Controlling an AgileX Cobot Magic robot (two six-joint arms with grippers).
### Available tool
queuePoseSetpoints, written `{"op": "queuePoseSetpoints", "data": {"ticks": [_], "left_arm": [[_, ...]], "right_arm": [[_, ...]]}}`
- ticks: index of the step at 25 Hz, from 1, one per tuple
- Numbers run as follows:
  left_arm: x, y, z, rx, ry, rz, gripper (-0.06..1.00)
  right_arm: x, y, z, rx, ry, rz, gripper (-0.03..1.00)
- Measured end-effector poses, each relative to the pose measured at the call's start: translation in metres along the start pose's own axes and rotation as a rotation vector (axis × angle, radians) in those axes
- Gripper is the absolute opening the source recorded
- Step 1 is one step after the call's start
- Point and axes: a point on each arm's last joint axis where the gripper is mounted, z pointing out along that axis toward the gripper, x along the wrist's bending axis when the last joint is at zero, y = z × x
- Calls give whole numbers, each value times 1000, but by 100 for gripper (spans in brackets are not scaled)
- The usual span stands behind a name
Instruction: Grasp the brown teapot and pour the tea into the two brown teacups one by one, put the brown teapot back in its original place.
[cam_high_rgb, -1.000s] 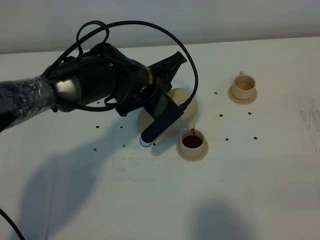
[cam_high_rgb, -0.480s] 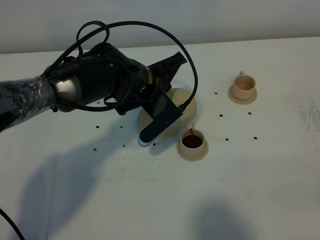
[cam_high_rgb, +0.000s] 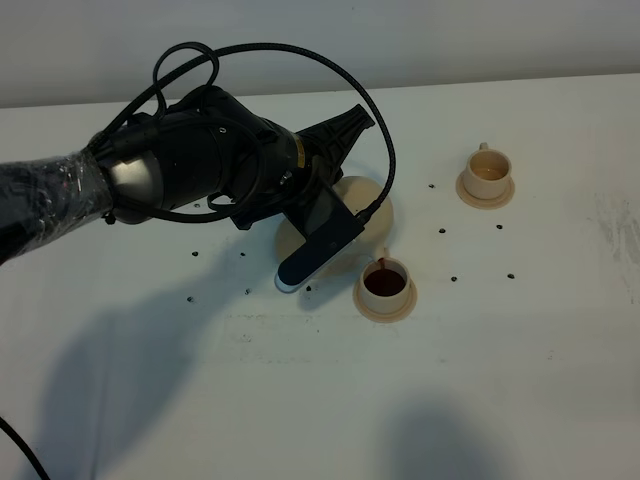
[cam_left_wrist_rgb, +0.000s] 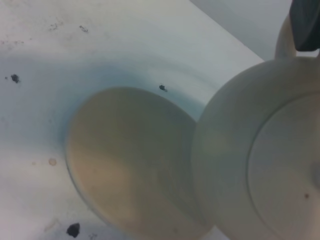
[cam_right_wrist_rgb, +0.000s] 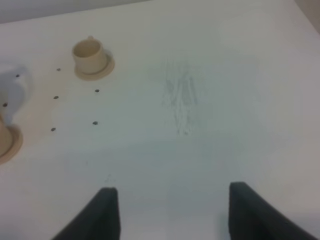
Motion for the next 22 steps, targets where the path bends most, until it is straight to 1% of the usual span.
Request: {"op": "queuePoseSetpoints", "data": {"ticks": [9, 14, 22], "left_arm": [[1, 1, 0, -1, 1, 5, 9], [1, 2, 0, 14, -2, 34, 9], [1, 1, -1, 20, -13, 26, 9]], "right_arm": [[0, 0, 0, 0, 0, 0, 47], [0, 0, 0, 0, 0, 0, 47], [0, 0, 0, 0, 0, 0, 47]]}}
